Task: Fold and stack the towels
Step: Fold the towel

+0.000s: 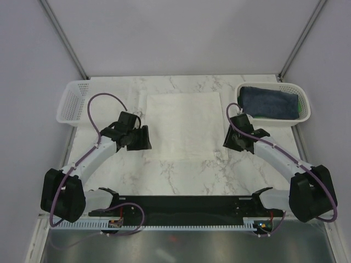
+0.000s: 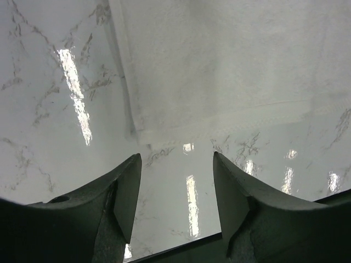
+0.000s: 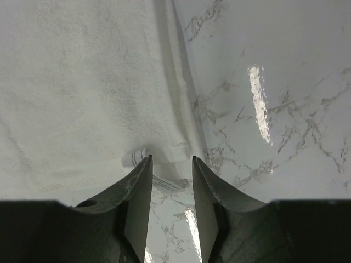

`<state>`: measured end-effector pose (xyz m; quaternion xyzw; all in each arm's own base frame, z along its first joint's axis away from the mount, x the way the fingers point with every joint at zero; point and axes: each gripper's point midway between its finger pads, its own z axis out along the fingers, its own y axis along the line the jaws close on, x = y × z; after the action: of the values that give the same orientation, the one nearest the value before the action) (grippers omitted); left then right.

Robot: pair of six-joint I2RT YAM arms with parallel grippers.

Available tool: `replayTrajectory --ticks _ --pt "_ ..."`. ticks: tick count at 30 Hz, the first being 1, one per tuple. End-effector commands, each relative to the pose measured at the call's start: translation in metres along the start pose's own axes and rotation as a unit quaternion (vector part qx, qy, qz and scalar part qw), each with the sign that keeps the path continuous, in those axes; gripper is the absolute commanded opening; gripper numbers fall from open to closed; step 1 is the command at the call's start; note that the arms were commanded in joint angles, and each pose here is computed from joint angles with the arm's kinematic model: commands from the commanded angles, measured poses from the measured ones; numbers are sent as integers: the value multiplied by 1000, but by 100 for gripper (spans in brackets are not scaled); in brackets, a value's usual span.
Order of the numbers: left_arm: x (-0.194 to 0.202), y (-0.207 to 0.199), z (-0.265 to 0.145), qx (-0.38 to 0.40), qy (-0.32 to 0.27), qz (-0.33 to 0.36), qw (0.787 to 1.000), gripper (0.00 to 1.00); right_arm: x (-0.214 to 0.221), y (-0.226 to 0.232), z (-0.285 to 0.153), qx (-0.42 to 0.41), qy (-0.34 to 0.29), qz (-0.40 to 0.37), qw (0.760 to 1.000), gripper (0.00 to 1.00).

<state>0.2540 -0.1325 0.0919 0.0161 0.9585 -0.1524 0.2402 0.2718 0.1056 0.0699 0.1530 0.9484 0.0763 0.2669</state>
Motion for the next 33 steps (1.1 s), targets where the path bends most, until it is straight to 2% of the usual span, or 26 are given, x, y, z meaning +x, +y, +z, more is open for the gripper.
replayTrajectory --ticks 1,6,11,23,26,29,30,31,33 --pt "-11 2 9 -11 -31 -56 998 63 -8 8 -7 -21 -28 48 998 42" --pt "3 4 30 -7 -14 -88 996 63 11 -5 3 0 -19 100 995 43" --pt "11 11 43 -14 -16 -101 995 63 21 5 18 -29 -7 125 992 43" --pt "26 19 50 -26 6 -106 994 63 31 -6 39 -9 -13 149 989 42" --pt "25 19 48 -25 2 -106 994 63 34 -7 43 -7 -8 147 989 36" --pt "25 19 41 -19 -10 -105 994 63 35 -9 44 -3 -7 144 990 20" --pt "10 38 41 -74 -58 -149 984 58 36 -10 43 -3 -7 144 990 10" --pt "-1 36 40 -64 -85 -152 983 56 34 -9 41 -5 -11 144 989 6" --pt "3 37 41 -59 -85 -159 982 52 34 -10 40 -5 -13 143 990 0"
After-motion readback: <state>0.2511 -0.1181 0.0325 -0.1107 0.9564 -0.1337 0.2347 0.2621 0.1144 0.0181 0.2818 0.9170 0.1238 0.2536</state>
